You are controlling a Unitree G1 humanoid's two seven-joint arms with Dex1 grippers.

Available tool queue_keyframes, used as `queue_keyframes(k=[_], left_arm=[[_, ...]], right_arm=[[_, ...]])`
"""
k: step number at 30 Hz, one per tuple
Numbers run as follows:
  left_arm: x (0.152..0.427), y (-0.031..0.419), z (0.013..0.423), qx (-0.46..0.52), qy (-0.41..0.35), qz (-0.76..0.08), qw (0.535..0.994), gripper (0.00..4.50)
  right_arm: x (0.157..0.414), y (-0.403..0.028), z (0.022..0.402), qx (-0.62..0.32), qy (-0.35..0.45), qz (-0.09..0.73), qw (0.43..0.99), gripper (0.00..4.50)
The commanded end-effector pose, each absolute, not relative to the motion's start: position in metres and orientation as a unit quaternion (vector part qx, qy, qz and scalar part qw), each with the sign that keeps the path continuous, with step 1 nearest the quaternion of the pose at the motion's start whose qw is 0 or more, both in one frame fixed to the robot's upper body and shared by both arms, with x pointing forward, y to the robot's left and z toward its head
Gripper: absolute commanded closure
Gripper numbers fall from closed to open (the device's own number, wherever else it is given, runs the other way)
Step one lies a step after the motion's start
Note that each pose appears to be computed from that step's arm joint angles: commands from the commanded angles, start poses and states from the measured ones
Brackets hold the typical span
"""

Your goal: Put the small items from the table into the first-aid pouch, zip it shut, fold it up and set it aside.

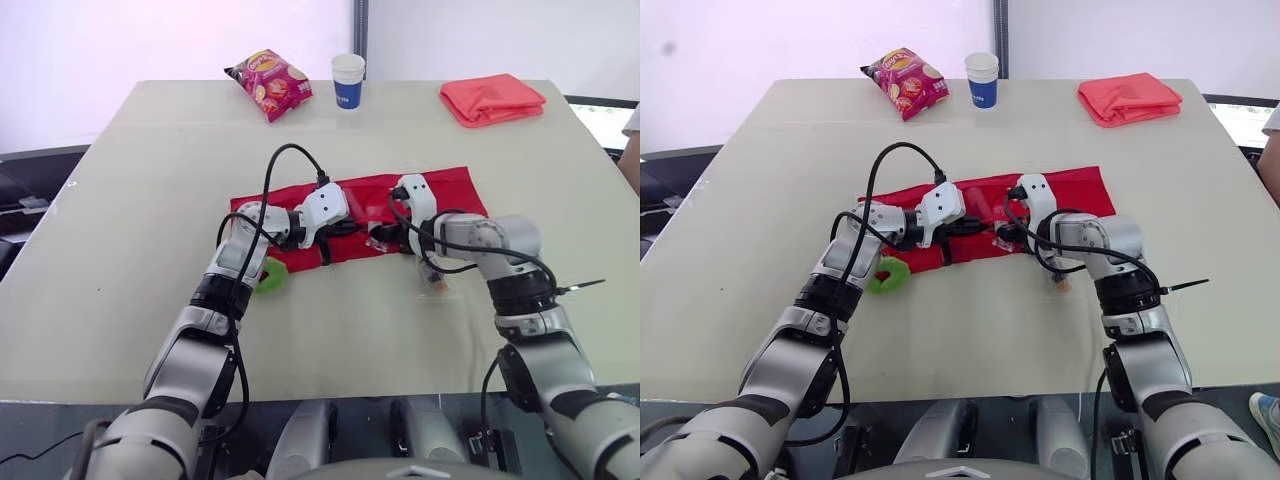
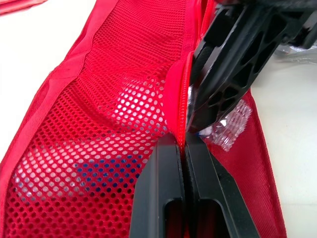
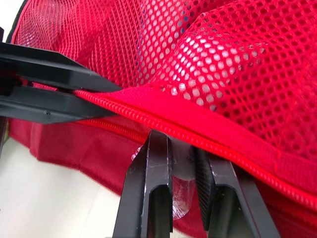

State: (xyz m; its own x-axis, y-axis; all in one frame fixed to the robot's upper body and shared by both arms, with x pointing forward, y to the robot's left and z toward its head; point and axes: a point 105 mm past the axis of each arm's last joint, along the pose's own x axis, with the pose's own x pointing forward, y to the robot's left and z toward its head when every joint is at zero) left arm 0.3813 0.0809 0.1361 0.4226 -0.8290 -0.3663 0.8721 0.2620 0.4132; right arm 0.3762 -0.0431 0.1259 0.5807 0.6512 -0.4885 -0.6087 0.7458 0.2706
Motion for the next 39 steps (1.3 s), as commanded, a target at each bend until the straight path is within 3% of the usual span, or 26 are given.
queue_keyframes(k=[1, 4, 7, 11, 14, 18, 27, 39], left_arm=[[0.377, 0.076, 0.141, 0.289, 0.023, -0.546, 0.786, 4.5], [0.381, 0.079, 0.14, 0.285, 0.03, -0.536, 0.794, 4.5], [0.383, 0.082, 0.14, 0.286, 0.032, -0.531, 0.797, 4.5], [0.385, 0.083, 0.14, 0.285, 0.035, -0.527, 0.8, 4.5], [0.386, 0.083, 0.14, 0.286, 0.036, -0.525, 0.801, 4.5], [0.386, 0.082, 0.14, 0.285, 0.036, -0.525, 0.801, 4.5], [0.384, 0.078, 0.14, 0.283, 0.034, -0.527, 0.8, 4.5], [0.383, 0.076, 0.14, 0.279, 0.033, -0.525, 0.804, 4.5]], right_arm=[[0.372, -0.044, 0.142, 0.009, 0.248, 0.388, 0.888, 2.8], [0.358, -0.056, 0.155, -0.054, 0.201, 0.405, 0.89, 1.4], [0.34, -0.07, 0.154, -0.121, 0.182, 0.415, 0.883, 1.4], [0.314, -0.073, 0.157, -0.089, 0.164, 0.455, 0.871, 1.4], [0.305, -0.068, 0.154, -0.068, 0.16, 0.471, 0.865, 2.11], [0.306, -0.052, 0.149, -0.045, 0.154, 0.469, 0.868, 4.44], [0.331, -0.039, 0.128, -0.032, 0.167, 0.41, 0.896, 4.44], [0.366, -0.056, 0.144, -0.038, 0.142, 0.323, 0.935, 4.44]])
